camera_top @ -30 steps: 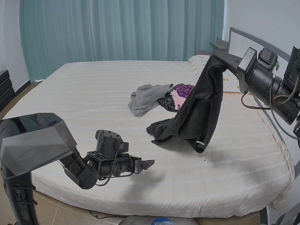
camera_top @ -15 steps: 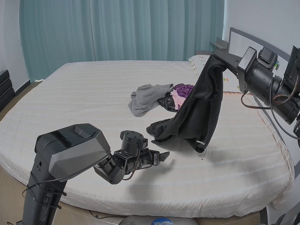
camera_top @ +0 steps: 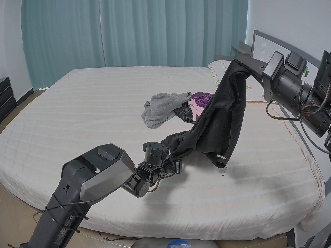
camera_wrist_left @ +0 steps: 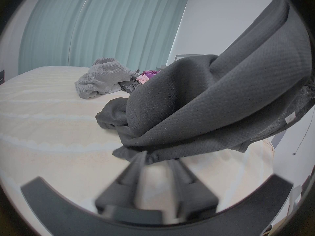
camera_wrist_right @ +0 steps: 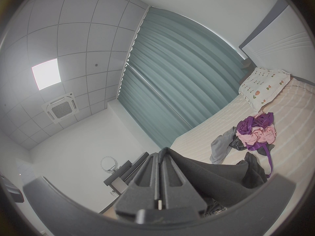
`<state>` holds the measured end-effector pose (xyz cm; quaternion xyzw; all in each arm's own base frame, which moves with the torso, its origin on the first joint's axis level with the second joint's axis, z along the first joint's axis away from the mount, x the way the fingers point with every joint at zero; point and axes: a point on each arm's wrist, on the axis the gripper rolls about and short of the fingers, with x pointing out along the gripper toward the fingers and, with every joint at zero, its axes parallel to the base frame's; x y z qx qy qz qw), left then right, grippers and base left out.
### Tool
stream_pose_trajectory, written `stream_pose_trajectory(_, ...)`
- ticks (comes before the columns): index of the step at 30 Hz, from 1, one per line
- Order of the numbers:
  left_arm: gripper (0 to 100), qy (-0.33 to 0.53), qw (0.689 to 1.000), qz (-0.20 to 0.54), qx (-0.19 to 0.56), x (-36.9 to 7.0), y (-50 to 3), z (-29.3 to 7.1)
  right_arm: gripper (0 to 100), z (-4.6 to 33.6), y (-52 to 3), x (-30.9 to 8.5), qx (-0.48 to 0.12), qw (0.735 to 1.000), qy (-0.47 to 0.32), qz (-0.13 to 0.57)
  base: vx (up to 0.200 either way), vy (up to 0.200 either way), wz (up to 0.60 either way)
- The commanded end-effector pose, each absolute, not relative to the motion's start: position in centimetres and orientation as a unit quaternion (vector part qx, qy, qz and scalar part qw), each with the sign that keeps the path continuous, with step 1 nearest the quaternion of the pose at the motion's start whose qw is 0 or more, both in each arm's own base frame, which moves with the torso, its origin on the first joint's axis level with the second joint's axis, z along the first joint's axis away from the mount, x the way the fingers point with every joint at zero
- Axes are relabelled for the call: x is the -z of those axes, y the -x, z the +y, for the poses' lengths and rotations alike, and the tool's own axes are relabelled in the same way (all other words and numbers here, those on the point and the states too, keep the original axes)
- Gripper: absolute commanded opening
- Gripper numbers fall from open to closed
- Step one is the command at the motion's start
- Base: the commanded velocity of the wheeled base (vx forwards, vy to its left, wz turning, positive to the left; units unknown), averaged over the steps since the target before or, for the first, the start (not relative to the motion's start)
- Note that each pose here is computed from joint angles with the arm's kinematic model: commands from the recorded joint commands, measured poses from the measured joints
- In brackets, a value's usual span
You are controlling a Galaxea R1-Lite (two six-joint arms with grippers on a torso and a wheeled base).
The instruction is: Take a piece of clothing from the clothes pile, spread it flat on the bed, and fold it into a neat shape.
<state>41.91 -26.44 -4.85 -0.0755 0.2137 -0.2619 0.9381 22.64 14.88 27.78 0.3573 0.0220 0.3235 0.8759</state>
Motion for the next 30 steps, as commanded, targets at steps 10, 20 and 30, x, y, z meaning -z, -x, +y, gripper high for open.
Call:
stream_pose_trajectory(10,0,0.092,0.947,0.212,0.222,3.8,-41.2,-24.7,0,14.3,-23.4,-26.7,-0.303,0.885,-0.353,0.035,0.000,0.000,0.00)
stream_pose_trajectory(20,0,0.153,0.945,0.207,0.204,-6.6,-35.2,-19.8,0,12.9,-28.3,-22.7,-0.227,0.908,-0.345,0.074,0.000,0.000,0.00)
stream_pose_trajectory(30,0,0.247,0.947,0.136,0.155,-19.7,-33.6,-13.9,0,9.9,-32.2,-26.8,-0.173,0.915,-0.362,-0.049,0.000,0.000,0.00)
